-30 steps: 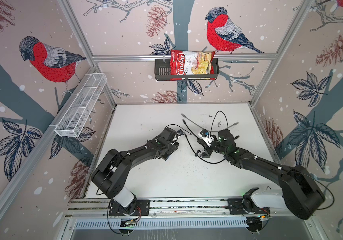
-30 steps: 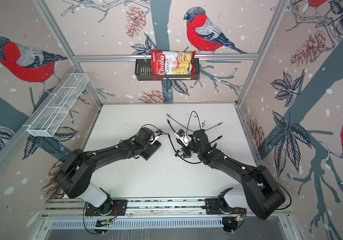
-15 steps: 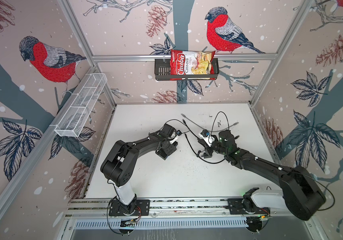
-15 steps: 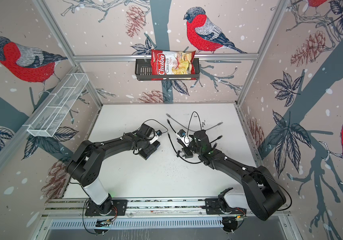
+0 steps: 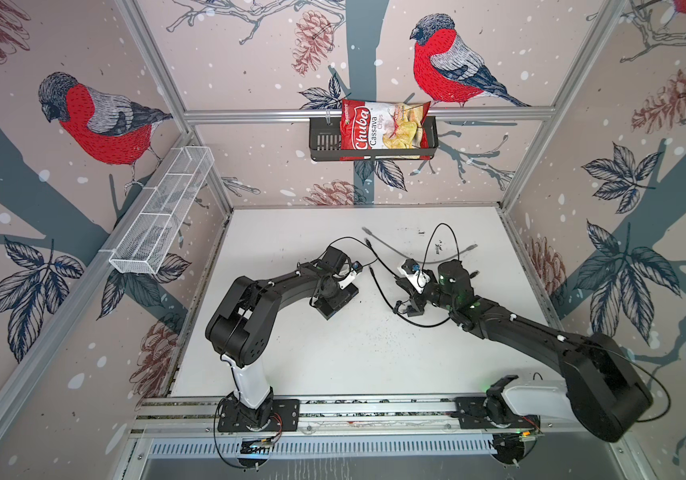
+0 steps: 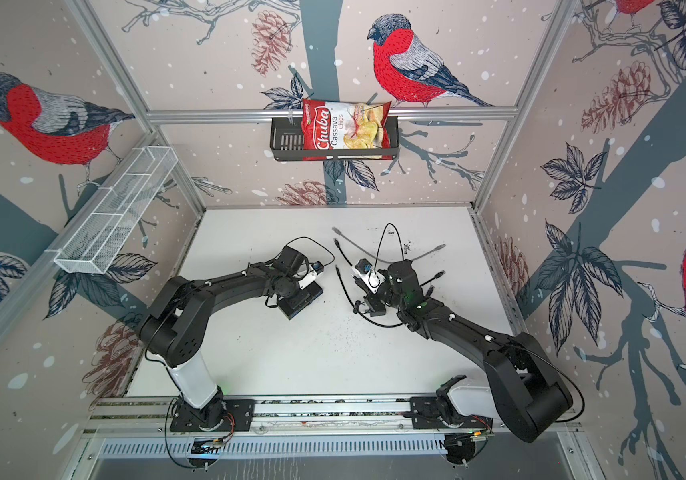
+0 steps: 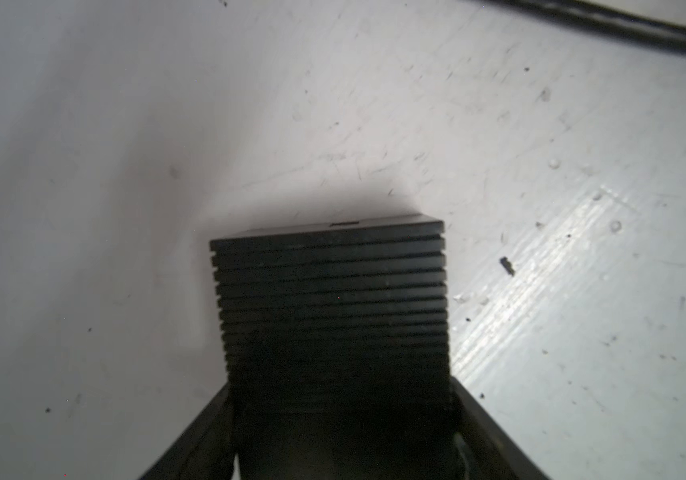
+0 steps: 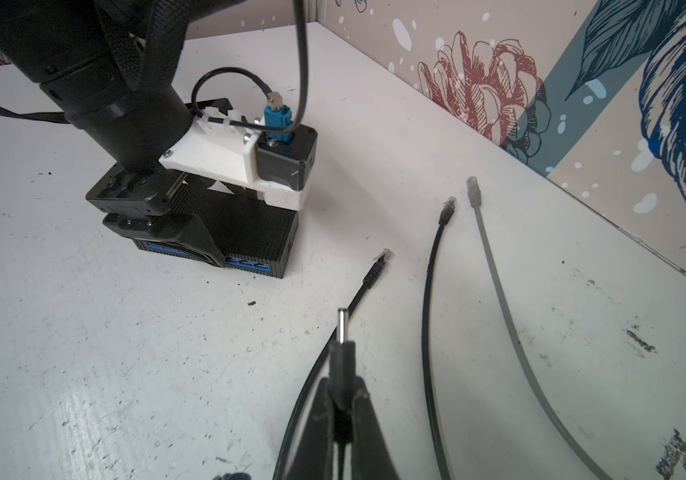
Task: Insert the plug into the switch port
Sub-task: 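Grasp the black finned switch with the left gripper and lift it, then raise the switch with the left gripper while the right brings the plug to it, then push the barrel plug into the port on the switch end with the right gripper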
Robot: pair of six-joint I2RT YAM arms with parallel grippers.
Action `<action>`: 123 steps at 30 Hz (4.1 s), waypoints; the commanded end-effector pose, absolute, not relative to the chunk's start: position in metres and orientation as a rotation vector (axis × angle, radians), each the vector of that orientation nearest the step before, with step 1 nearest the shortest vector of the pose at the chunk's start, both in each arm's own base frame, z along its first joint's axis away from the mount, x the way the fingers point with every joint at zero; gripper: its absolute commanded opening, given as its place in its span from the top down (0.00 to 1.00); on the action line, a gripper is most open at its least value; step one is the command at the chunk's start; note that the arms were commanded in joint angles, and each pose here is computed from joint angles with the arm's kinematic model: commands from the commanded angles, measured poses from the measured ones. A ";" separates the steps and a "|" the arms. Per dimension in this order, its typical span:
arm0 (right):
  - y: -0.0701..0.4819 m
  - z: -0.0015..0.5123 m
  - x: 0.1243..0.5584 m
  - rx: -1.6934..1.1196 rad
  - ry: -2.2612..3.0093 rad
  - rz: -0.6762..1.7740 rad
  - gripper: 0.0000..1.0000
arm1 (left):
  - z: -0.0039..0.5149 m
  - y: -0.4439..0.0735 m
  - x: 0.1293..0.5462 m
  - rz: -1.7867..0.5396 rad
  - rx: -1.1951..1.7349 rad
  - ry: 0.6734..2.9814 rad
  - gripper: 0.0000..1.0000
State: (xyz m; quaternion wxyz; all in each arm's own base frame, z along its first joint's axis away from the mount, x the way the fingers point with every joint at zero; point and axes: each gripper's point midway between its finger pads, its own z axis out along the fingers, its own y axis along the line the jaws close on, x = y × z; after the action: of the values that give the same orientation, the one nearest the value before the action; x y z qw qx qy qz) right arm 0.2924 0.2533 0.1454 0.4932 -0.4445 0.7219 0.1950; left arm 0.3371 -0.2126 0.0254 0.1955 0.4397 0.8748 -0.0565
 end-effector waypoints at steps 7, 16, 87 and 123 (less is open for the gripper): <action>0.254 0.159 0.292 -1.062 1.692 0.471 1.00 | 0.005 -0.203 0.318 -0.205 1.300 2.571 0.25; 0.253 0.158 0.291 -1.052 1.684 0.473 1.00 | 0.030 -0.198 0.328 -0.191 1.270 2.568 0.15; 0.284 0.162 0.266 -1.234 2.010 0.819 1.00 | 0.187 -0.234 0.340 0.452 1.476 1.182 0.41; 0.313 0.156 0.257 -1.405 1.951 0.851 1.00 | 0.186 -0.235 0.316 0.583 1.572 1.006 0.43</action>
State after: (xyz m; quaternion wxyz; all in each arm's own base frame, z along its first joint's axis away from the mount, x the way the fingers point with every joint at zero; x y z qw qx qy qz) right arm 0.2566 0.3091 0.1513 0.2834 -0.5195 0.7415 0.3163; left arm 0.3146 -0.2324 0.1716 0.5390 0.6795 0.4373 0.2380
